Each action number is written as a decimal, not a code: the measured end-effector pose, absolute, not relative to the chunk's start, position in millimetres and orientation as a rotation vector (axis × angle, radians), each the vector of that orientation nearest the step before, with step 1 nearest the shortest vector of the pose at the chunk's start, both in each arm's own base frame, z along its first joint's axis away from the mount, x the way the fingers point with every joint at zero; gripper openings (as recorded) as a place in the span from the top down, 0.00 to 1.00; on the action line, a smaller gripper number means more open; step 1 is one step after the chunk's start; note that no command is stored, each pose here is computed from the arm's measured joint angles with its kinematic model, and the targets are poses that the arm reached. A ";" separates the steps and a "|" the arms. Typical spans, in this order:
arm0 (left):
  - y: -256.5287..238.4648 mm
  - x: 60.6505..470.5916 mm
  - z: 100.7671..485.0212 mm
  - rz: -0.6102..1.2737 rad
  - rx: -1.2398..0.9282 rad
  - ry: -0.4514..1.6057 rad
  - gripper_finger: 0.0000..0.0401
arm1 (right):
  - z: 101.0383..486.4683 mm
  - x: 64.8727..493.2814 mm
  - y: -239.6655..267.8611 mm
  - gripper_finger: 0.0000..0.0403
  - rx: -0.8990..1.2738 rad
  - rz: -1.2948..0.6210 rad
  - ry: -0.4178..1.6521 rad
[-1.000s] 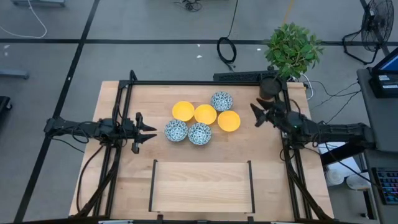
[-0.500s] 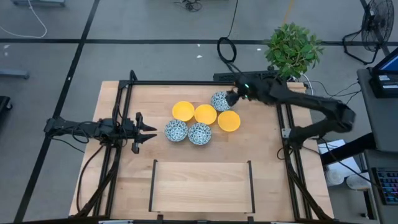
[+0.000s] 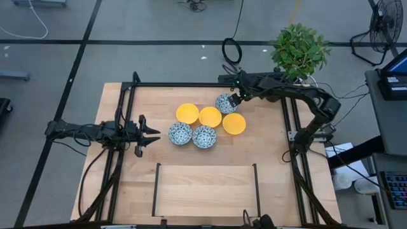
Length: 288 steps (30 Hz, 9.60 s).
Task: Pick & Place Mini bowls
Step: Put the top white bowl on the shelf
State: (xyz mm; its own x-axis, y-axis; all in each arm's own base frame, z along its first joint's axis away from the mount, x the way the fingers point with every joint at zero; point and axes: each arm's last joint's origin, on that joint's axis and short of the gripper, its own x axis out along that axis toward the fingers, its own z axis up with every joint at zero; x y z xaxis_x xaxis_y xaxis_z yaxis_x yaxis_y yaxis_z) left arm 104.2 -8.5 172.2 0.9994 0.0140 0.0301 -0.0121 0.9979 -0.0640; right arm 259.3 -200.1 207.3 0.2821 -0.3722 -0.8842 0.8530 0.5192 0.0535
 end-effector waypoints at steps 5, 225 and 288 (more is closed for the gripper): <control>-8.6 104.2 172.2 0.013 -0.064 -0.030 0.71 | 206.9 264.5 -192.9 0.36 0.600 -0.877 0.961; 23.4 347.6 261.4 0.809 0.237 0.112 0.94 | 251.6 272.4 -25.1 0.97 -0.529 -0.718 -0.020; -127.1 292.6 327.2 -0.170 -0.278 1.345 0.98 | 241.7 267.9 -11.0 0.75 -0.543 -0.921 0.174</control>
State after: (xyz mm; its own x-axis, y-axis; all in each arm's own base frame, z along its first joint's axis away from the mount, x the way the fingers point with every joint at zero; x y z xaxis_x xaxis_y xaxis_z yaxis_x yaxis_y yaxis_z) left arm 292.6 -127.1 327.2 0.2186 -0.2800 -0.9348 -0.0384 0.9547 -0.2949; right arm 267.9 -11.0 241.7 0.6022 -0.7938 0.0849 0.7083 0.4822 -0.5156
